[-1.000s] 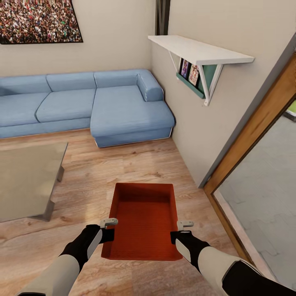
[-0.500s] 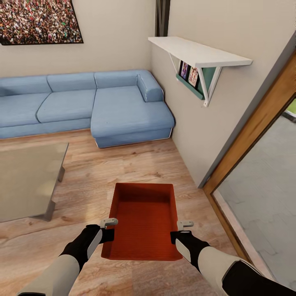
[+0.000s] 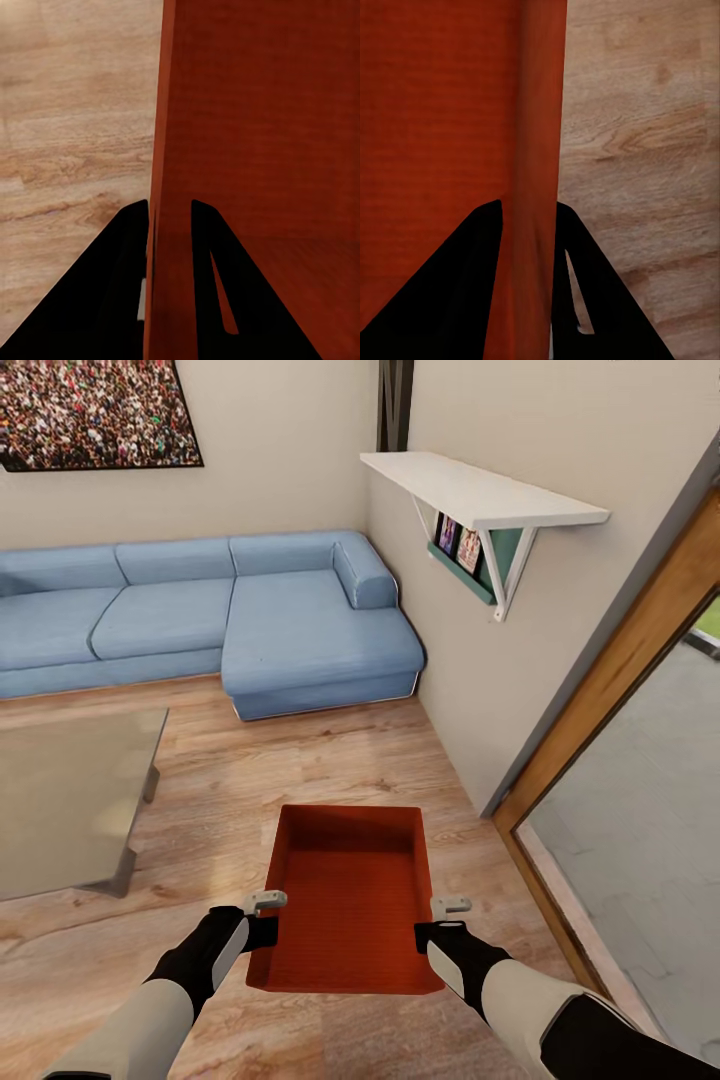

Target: Move the two storage containers from the living room to the garage. In the garage, place one container on the floor and stack the other container on top of it (either order is fine).

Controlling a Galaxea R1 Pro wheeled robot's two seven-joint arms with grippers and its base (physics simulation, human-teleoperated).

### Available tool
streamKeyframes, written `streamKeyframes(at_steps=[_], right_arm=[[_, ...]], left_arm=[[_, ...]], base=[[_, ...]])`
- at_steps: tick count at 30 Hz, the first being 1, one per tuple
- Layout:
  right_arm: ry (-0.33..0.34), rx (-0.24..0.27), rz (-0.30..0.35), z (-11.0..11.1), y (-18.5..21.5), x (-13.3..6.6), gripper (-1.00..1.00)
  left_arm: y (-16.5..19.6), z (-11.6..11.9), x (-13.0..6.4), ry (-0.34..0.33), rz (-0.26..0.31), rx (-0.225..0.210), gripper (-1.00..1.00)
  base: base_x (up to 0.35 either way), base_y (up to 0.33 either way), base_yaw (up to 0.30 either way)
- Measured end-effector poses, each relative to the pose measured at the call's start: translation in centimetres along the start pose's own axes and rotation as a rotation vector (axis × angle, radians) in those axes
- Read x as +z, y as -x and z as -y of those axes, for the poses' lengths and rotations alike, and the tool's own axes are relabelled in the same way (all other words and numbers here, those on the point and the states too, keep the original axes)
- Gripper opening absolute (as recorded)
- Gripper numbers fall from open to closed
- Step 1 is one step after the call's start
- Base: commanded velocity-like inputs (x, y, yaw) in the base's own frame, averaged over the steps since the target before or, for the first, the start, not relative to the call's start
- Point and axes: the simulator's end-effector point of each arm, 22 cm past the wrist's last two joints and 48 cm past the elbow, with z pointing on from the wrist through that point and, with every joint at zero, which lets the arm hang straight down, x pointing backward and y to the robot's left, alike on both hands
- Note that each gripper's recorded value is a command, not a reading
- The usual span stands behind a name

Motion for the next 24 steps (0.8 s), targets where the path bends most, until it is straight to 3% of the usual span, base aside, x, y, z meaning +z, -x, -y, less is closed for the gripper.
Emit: streamKeyframes(at_steps=[24], right_arm=[[0.0, 0.0, -0.001, 0.09, -0.32, -0.96, -1.0]], left_arm=[[-0.45, 0.03, -0.92, 0.0, -0.001, 0.0, -1.0]], base=[[0.0, 0.0, 0.0]])
